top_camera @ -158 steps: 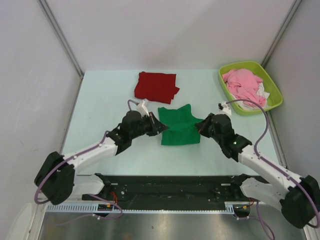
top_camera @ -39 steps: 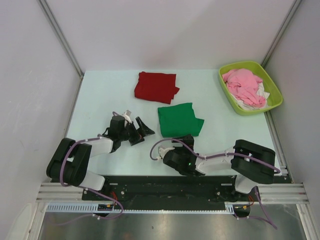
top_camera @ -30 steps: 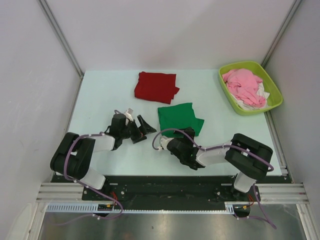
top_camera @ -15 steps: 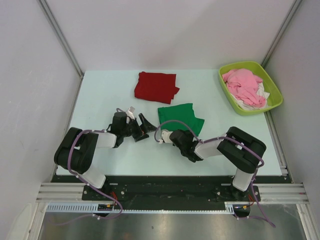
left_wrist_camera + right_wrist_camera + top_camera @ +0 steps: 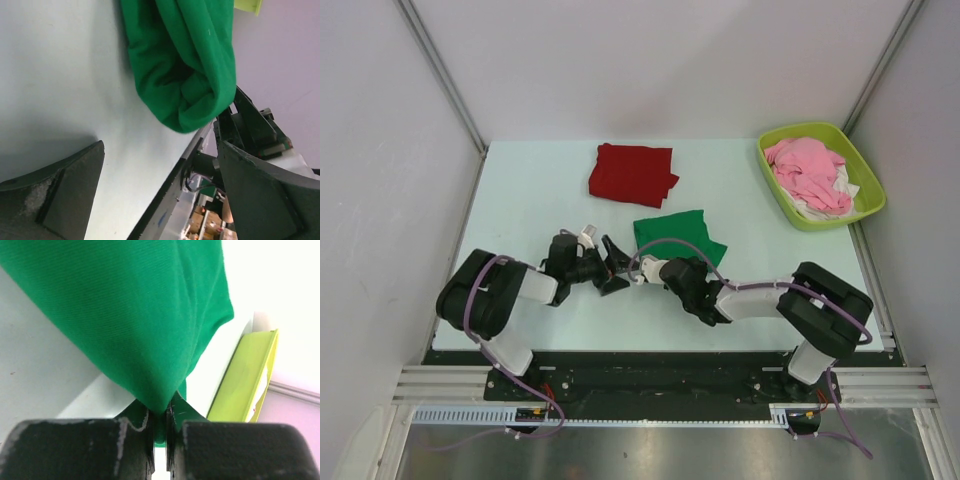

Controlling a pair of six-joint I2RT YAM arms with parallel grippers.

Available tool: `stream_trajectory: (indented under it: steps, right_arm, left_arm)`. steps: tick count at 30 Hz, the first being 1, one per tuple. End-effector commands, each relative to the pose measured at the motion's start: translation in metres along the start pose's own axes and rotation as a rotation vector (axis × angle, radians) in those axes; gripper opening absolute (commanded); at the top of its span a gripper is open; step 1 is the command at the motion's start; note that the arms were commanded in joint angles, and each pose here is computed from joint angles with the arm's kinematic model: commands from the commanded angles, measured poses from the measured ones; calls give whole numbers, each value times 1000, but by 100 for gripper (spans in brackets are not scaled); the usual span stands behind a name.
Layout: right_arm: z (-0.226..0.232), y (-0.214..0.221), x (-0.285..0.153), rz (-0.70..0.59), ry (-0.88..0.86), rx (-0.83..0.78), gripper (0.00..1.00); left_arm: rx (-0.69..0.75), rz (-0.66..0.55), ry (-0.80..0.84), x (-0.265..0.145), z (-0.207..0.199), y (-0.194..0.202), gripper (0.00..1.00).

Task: Fold and stack the t-shirts
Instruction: Neatly place the folded tshirt to the corner

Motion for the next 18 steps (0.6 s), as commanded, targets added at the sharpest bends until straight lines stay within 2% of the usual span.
stream_trajectory:
  steps: [1,8,18]
  right_arm:
    - [-24,-17,-19,-48,66,27,0]
    - [-34,-17,-36,-51,79,30,0]
    - [-41,-22,-50,-77,97,38,0]
  left_arm:
    - [-72,35,79,9,-16,9,100]
    - [-162,31,200,21,-33,5,100]
    - [-250,49,273,41,-42,8,100]
Point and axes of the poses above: each gripper's point midway between its finger pads, its own x axis out along the fingers, its own z axis along the line the jaws close on, y = z × x, the point moved 4 cm from there along -x, back along the fingers, and after that the axes turned 1 degree about -x, right-handed, at the moved point
